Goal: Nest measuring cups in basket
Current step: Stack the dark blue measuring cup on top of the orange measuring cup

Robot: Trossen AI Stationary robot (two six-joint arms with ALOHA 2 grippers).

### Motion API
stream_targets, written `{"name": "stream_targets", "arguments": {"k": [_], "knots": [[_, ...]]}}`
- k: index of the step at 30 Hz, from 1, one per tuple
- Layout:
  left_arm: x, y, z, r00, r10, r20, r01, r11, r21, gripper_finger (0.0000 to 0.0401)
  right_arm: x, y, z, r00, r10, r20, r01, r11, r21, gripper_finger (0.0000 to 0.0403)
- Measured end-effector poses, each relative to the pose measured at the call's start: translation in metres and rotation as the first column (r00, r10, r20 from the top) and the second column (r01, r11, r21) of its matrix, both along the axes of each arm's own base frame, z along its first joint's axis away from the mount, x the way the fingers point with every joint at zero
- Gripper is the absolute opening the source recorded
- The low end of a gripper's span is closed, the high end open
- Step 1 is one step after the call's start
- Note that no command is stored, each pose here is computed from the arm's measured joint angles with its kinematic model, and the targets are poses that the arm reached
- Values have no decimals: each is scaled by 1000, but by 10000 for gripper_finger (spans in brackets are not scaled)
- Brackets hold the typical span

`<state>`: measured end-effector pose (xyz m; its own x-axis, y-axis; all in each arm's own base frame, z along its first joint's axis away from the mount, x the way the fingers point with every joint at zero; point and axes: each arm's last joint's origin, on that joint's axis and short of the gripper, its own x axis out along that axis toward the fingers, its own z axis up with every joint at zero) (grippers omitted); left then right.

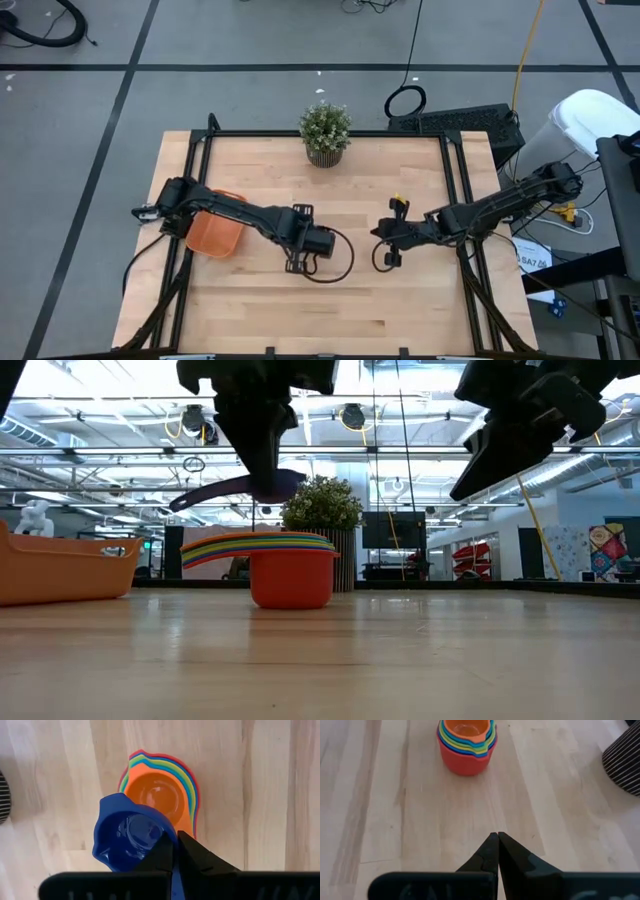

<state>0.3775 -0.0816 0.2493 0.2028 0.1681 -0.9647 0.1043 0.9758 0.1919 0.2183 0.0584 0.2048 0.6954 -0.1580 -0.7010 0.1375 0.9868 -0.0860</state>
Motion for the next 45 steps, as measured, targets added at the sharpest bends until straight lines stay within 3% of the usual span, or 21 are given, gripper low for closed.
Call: {"name": "stream_targets", "arguments": {"k": [22, 34, 39, 45], "knots": [[11, 19, -1, 999, 4, 45, -2, 999, -47, 13, -3, 9, 0, 1000, -25, 11, 24, 997, 75, 0], [11, 18, -1, 998, 33, 47, -29, 997, -70, 129, -6, 13, -2, 1000, -21, -12, 22, 996, 81, 0], [11, 18, -1, 998, 41, 48, -38, 997, -70, 146, -6, 13, -2, 1000, -21, -12, 22, 996, 81, 0], [11, 19, -1, 998, 49, 50, -47, 998, -39, 136, -6, 13, -2, 1000, -20, -12, 21, 997, 79, 0]]}}
